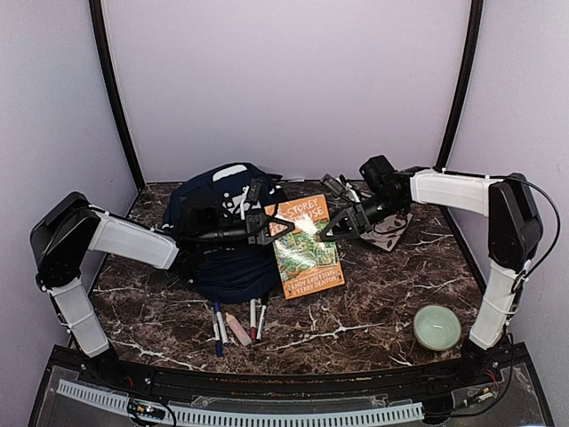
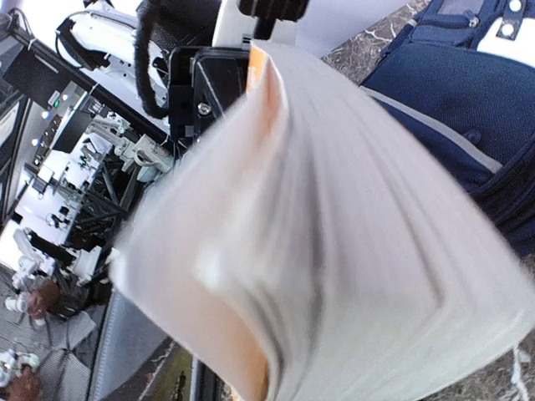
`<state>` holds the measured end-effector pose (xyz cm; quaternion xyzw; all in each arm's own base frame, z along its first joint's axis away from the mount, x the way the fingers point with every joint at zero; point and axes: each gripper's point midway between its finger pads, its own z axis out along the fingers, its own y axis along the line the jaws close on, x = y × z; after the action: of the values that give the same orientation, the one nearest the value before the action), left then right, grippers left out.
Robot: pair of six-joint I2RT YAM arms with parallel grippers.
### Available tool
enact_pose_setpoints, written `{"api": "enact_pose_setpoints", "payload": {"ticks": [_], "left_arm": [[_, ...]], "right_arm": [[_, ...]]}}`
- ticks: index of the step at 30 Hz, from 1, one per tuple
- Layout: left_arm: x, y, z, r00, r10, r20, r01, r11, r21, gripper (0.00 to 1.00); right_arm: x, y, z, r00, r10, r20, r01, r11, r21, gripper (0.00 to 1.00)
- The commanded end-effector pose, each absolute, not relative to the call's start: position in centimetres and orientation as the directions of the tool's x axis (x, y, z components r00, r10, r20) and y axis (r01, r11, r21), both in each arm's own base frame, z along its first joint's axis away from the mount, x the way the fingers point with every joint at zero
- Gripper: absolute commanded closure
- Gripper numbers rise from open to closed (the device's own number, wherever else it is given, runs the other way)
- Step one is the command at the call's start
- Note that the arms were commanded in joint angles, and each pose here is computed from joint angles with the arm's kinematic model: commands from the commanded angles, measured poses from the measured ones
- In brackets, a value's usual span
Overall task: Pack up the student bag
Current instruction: Pass from the right arm to the left, then pass from the left arm to the right
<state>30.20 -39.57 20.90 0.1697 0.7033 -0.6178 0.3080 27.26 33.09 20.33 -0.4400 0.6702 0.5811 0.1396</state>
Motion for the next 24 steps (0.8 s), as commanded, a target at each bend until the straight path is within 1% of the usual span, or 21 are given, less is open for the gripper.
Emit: {"api": "enact_pose_setpoints", "payload": {"ticks": [1,4,7,10,13,17,18,19,20,21,22,23,24], "left_arm": [[32.3,-36.4,28.4,-0.625,-0.361,-0.693,0.690,0.160,-0.706,1.00],[32.8,-35.5,28.7,-0.622,-0.388,-0.680,0.680,0.163,-0.715,1.00],[33.2,-35.0,28.7,-0.622,-0.399,-0.674,0.672,0.170,-0.721,1.00],[33.3,-35.0,28.7,-0.625,-0.397,-0.672,0.671,0.165,-0.722,1.00],[33.3,-35.1,28.4,-0.633,-0.391,-0.668,0.667,0.164,-0.727,1.00],[33.3,-35.1,27.9,-0.640,-0.385,-0.665,0.657,0.175,-0.734,1.00],[33.4,-35.1,27.7,-0.641,-0.377,-0.668,0.655,0.184,-0.733,0.97],[33.4,-35.2,27.5,-0.641,-0.368,-0.673,0.655,0.194,-0.730,0.88],[33.6,-35.2,27.2,-0.644,-0.358,-0.676,0.647,0.216,-0.731,0.77],[33.8,-35.1,26.7,-0.643,-0.347,-0.682,0.639,0.247,-0.728,0.67],[34.1,-34.9,26.0,-0.645,-0.329,-0.690,0.627,0.289,-0.724,0.60],[34.2,-34.6,24.8,-0.656,-0.297,-0.694,0.604,0.346,-0.718,0.55],[34.3,-34.1,24.0,-0.650,-0.267,-0.711,0.597,0.399,-0.696,0.52]], "right_arm": [[25.6,33.6,20.0,-0.595,-0.436,-0.675,-0.708,-0.113,0.697,0.40],[25.0,33.7,19.8,-0.602,-0.438,-0.668,-0.696,-0.122,0.708,0.39],[24.5,33.9,19.4,-0.615,-0.444,-0.652,-0.677,-0.127,0.725,0.42],[24.4,34.1,19.5,-0.625,-0.443,-0.643,-0.659,-0.143,0.738,0.51],[24.6,34.2,19.7,-0.639,-0.440,-0.631,-0.638,-0.155,0.754,0.62],[24.8,34.4,19.7,-0.657,-0.439,-0.612,-0.611,-0.165,0.774,0.81],[24.9,34.5,19.7,-0.659,-0.440,-0.610,-0.609,-0.164,0.776,0.87],[25.0,34.5,19.6,-0.663,-0.441,-0.605,-0.606,-0.158,0.779,0.91],[25.1,34.5,19.6,-0.665,-0.440,-0.603,-0.606,-0.152,0.781,0.95],[25.2,34.5,19.6,-0.668,-0.440,-0.600,-0.608,-0.143,0.781,0.97],[25.4,34.3,19.7,-0.670,-0.438,-0.599,-0.613,-0.128,0.779,0.98],[25.8,34.0,19.7,-0.678,-0.433,-0.594,-0.621,-0.096,0.778,0.99],[26.3,33.6,19.6,-0.685,-0.425,-0.591,-0.631,-0.059,0.773,1.00]]}}
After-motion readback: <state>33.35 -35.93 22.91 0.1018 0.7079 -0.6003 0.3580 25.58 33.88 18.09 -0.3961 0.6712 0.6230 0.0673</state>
